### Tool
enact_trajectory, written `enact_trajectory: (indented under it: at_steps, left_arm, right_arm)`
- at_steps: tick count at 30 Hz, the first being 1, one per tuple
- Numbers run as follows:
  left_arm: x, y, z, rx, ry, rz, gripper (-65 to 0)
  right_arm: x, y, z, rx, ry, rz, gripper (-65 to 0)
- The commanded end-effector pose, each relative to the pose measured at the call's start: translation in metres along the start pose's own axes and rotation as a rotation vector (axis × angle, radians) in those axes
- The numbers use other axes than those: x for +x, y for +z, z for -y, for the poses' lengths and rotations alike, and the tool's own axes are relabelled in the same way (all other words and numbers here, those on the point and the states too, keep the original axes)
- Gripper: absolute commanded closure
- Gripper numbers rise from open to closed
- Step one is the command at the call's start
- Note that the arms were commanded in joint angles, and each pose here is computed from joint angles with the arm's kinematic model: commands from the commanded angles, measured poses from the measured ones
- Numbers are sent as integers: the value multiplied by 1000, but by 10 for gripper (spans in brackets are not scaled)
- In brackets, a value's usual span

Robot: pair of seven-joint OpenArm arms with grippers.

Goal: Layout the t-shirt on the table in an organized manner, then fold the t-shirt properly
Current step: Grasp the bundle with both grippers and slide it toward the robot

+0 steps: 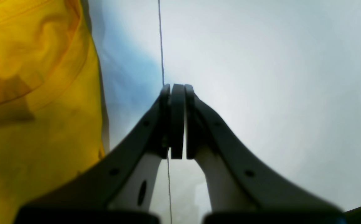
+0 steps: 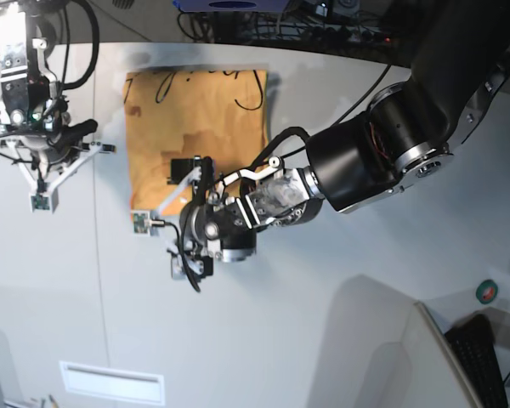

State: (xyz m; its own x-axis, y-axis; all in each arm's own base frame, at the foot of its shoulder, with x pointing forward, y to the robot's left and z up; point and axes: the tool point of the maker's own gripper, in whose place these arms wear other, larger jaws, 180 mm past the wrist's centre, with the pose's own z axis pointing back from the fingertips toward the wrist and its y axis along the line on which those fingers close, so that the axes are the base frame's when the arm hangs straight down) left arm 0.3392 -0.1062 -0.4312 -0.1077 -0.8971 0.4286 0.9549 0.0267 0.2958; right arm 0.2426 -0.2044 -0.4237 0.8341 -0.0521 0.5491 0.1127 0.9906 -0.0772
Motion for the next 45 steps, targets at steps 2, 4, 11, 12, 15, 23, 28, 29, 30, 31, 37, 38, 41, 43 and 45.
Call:
enact_trajectory:
  at_steps: [2, 4, 11, 12, 15, 23, 28, 29, 30, 31, 37, 38, 41, 43, 45]
  left_arm:
    - [39, 30, -48, 110, 55, 126, -630]
    - [40, 50, -62, 155, 143, 155, -520]
    - [17, 105, -16, 213, 392, 272, 0]
    - [10, 109, -4, 211, 427, 280, 0]
    - [-18, 106, 39, 167, 536, 248, 0]
    - [-55, 78, 125, 7, 658, 124, 0]
    - [-74, 66, 154, -53, 693, 57, 0]
    - [-80, 63, 161, -68, 702, 36, 0]
    - [-85, 59, 165, -79, 710, 17, 0]
    - [-91, 56, 169, -89, 717, -1, 0]
    - [-103, 48, 168, -71, 744, 40, 0]
    - [-100, 50, 163, -59, 740, 53, 0]
    - [-87, 60, 144, -18, 713, 101, 0]
    - [-81, 64, 130, 7, 700, 126, 0]
    - [-76, 68, 121, 24, 688, 148, 0]
  right_arm:
    - [12, 4, 2, -2, 10, 44, 0]
    - [7, 6, 0, 2, 15, 39, 0]
    - [-23, 30, -61, 152, 125, 13, 0]
    - [-29, 32, -68, 171, 137, 4, 0]
    - [-45, 37, -88, 223, 174, -27, 0]
    - [-83, 40, -137, 338, 265, -102, 0]
    - [-104, 25, -143, 332, 246, -130, 0]
    - [-109, 21, -141, 326, 248, -141, 0]
    - [-112, 20, -141, 324, 248, -147, 0]
    - [-115, 19, -144, 328, 240, -151, 0]
    - [-119, 24, -147, 339, 231, -152, 0]
    - [-119, 27, -148, 343, 228, -148, 0]
    - [-109, 38, -152, 361, 217, -115, 0]
    - [-102, 45, -153, 372, 209, -90, 0]
    - [-97, 51, -154, 378, 206, -73, 0]
